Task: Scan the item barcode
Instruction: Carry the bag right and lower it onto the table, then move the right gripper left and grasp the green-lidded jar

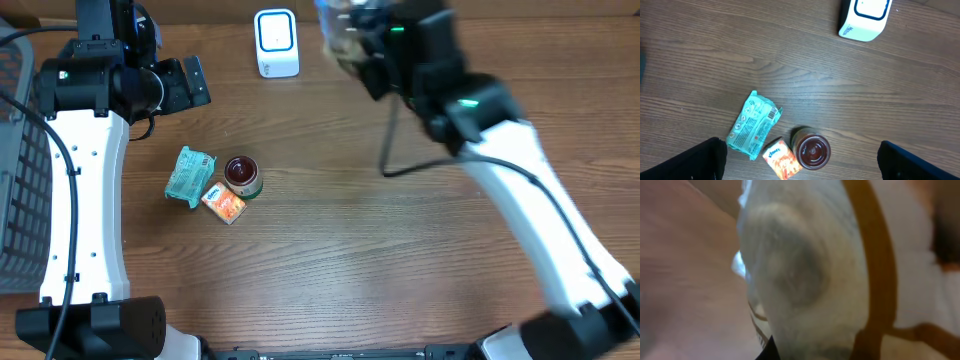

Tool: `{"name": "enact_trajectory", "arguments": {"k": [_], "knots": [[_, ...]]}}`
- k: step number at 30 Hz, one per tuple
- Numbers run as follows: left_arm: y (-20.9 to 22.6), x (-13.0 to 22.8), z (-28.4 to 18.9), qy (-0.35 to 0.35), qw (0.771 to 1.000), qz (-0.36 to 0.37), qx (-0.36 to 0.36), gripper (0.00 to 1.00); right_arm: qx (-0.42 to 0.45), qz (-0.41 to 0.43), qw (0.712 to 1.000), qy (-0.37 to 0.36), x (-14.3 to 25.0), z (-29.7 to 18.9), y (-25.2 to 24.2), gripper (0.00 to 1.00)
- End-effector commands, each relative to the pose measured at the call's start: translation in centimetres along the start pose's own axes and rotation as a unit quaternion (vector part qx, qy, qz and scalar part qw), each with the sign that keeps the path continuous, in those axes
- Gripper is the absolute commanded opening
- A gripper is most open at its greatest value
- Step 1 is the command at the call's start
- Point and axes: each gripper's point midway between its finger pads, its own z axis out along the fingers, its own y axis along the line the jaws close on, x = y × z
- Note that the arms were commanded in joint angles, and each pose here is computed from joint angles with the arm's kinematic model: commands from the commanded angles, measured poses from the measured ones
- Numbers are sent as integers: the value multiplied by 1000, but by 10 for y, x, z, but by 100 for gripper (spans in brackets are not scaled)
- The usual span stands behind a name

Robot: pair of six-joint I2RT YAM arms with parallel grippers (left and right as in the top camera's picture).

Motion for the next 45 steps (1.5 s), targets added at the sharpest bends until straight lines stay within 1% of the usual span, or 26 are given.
{"name": "enact_trajectory", "arguments": {"k": [1, 6, 7, 15, 19, 21, 23, 25, 26, 27, 28, 30, 34, 35, 36, 38, 42, 45], "knots": [[3, 0, 3, 3, 1000, 4, -5, 100, -73, 166, 981, 66, 32, -20, 6, 4], [3, 0, 3, 3, 1000, 4, -5, 100, -68, 227, 948, 212, 115, -23, -6, 4], [3, 0, 3, 3, 1000, 4, -5, 99, -63, 238, 941, 232, 130, -20, -10, 4], [3, 0, 3, 3, 1000, 4, -5, 100, -20, 318, 888, 330, 237, 13, -54, 4], [3, 0, 3, 3, 1000, 4, -5, 99, 4, 353, 860, 368, 277, 21, -78, 4], [3, 0, 3, 3, 1000, 4, -5, 100, 15, 364, 850, 380, 291, 21, -87, 4], [3, 0, 3, 3, 1000, 4, -5, 100, 24, 373, 842, 388, 300, 19, -95, 9], [3, 0, 3, 3, 1000, 4, -5, 100, 41, 376, 836, 397, 308, 13, -103, 12], [3, 0, 3, 3, 1000, 4, -5, 100, 47, 376, 834, 402, 311, 10, -106, 16], [3, 0, 3, 3, 1000, 4, -5, 100, 51, 376, 832, 405, 313, 8, -107, 23], [3, 0, 3, 3, 1000, 4, -5, 100, 55, 376, 830, 409, 315, 6, -108, 28], [3, 0, 3, 3, 1000, 4, -5, 100, 64, 373, 825, 420, 319, 2, -110, 30], [3, 0, 3, 3, 1000, 4, -5, 100, 68, 371, 821, 429, 319, -4, -110, 49], [3, 0, 3, 3, 1000, 4, -5, 100, 67, 371, 820, 430, 316, -6, -111, 55], [3, 0, 3, 3, 1000, 4, -5, 100, 67, 371, 820, 431, 311, -9, -112, 63], [3, 0, 3, 3, 1000, 4, -5, 100, 66, 371, 821, 429, 299, -14, -115, 70], [3, 0, 3, 3, 1000, 4, -5, 99, 17, 388, 832, 395, 253, -19, -107, 76], [3, 0, 3, 3, 1000, 4, -5, 100, -25, 383, 850, 362, 217, -14, -92, 83]]}}
